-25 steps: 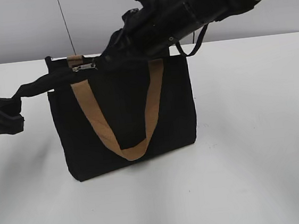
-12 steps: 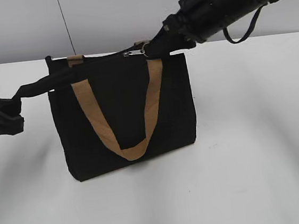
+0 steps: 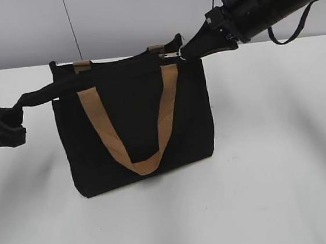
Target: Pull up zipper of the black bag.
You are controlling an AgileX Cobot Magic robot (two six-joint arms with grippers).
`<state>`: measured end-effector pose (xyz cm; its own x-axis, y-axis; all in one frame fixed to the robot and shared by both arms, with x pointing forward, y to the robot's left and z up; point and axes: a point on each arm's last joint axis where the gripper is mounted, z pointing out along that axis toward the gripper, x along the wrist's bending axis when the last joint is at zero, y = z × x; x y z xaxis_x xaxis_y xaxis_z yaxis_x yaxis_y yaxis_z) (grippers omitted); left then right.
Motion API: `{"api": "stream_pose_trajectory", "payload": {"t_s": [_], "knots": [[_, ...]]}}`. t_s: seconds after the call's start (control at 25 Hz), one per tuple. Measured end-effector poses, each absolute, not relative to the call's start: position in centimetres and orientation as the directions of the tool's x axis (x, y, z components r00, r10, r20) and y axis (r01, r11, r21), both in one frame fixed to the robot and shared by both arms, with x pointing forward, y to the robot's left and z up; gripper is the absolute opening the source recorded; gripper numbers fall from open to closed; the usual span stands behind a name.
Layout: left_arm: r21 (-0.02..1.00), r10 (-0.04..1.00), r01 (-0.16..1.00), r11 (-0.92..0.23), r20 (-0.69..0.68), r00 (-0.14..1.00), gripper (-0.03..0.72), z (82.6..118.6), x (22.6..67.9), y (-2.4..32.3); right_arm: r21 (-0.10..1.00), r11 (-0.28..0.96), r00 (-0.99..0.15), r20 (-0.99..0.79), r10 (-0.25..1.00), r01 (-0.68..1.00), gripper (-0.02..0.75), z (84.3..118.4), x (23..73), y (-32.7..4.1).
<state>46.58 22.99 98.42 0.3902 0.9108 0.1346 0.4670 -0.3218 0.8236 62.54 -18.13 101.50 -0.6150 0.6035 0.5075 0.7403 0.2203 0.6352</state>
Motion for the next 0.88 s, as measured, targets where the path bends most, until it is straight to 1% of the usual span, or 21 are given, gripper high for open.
{"api": "stream_pose_trajectory", "payload": {"t_s": [0.08, 0.12, 0.2, 0.28, 0.36, 0.4, 0.52, 0.64, 0.76, 0.88], "knots": [[0.824, 0.914, 0.472, -0.314, 0.128, 0.385, 0.004, 98.4, 46.6, 23.0, 0.631, 0.222, -0.616, 0.516, 0.595, 0.743, 0.004, 101.6, 62.4, -18.1], [0.825, 0.919, 0.479, -0.301, 0.116, 0.377, 0.004, 98.4, 46.6, 23.0, 0.63, 0.224, -0.617, 0.518, 0.593, 0.744, 0.021, 101.6, 62.4, -18.1], [0.827, 0.931, 0.496, -0.266, 0.087, 0.354, 0.009, 98.4, 46.6, 23.1, 0.637, 0.231, -0.625, 0.508, 0.592, 0.736, 0.1, 102.1, 62.2, -18.2], [0.821, 0.947, 0.529, -0.216, 0.043, 0.319, 0.03, 98.3, 46.6, 23.2, 0.65, 0.237, -0.638, 0.493, 0.592, 0.722, 0.235, 102.9, 61.8, -18.3], [0.793, 0.957, 0.582, -0.178, 0.002, 0.29, 0.081, 98.3, 46.6, 23.3, 0.662, 0.25, -0.652, 0.471, 0.594, 0.706, 0.323, 103.8, 61.4, -18.4], [0.775, 0.959, 0.609, -0.17, -0.012, 0.284, 0.109, 98.4, 46.6, 23.2, 0.664, 0.262, -0.658, 0.458, 0.598, 0.7, 0.347, 104.3, 61.1, -18.5], [0.726, 0.961, 0.671, -0.152, -0.049, 0.271, 0.23, 99.4, 46.8, 23.0, 0.643, 0.321, -0.668, 0.415, 0.617, 0.695, 0.373, 105.1, 60.2, -18.9], [0.708, 0.959, 0.69, -0.151, -0.064, 0.275, 0.354, 100.9, 46.9, 22.8, 0.614, 0.357, -0.657, 0.371, 0.657, 0.704, 0.38, 105.8, 59.5, -19.5], [0.704, 0.957, 0.694, -0.15, -0.074, 0.281, 0.412, 102.3, 46.2, 22.9, 0.59, 0.384, -0.647, 0.331, 0.687, 0.71, 0.381, 106.7, 58.7, -19.8], [0.683, 0.954, 0.714, -0.156, -0.082, 0.287, 0.428, 103.0, 45.0, 23.2, 0.573, 0.421, -0.653, 0.284, 0.702, 0.703, 0.381, 107.3, 57.2, -19.6]]}}
